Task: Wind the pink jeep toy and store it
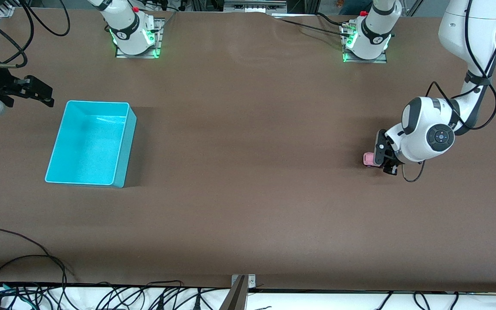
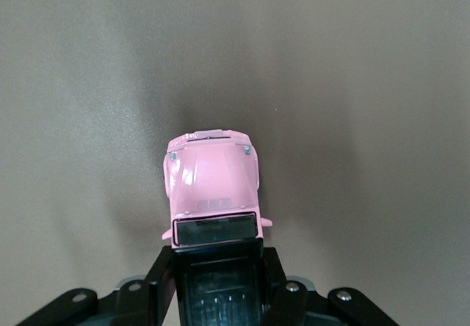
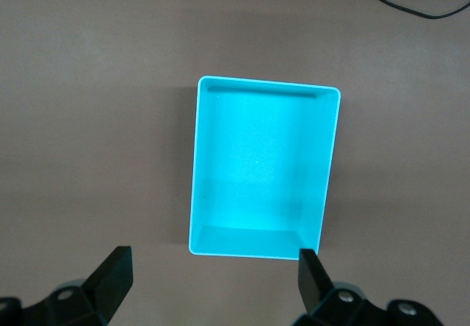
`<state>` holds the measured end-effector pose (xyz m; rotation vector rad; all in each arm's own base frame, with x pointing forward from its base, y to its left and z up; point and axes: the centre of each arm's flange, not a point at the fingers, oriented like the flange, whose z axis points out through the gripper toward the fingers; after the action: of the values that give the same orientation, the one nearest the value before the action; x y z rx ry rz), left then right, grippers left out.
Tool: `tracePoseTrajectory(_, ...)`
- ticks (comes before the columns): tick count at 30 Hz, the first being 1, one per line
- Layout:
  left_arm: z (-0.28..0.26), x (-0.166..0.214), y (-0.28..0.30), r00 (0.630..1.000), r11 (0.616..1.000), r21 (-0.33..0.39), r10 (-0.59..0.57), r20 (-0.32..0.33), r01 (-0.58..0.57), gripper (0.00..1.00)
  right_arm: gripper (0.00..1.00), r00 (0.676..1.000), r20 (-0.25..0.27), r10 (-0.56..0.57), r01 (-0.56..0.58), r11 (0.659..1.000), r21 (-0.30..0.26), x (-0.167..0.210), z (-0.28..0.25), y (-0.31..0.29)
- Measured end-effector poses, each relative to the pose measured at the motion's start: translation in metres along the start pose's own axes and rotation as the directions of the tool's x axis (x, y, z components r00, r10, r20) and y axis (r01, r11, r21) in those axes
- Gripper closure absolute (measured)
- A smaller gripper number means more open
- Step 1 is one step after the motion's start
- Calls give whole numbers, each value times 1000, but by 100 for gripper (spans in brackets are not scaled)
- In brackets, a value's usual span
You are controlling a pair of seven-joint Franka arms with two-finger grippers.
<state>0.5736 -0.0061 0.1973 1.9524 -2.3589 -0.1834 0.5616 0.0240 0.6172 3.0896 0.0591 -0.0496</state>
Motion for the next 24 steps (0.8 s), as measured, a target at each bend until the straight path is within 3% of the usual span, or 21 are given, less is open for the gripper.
tracePoseTrajectory(24,1,-15,3,995,995,-9,-104,-3,104,48,0,1000,1,1,-1,1000,0,0,0,1)
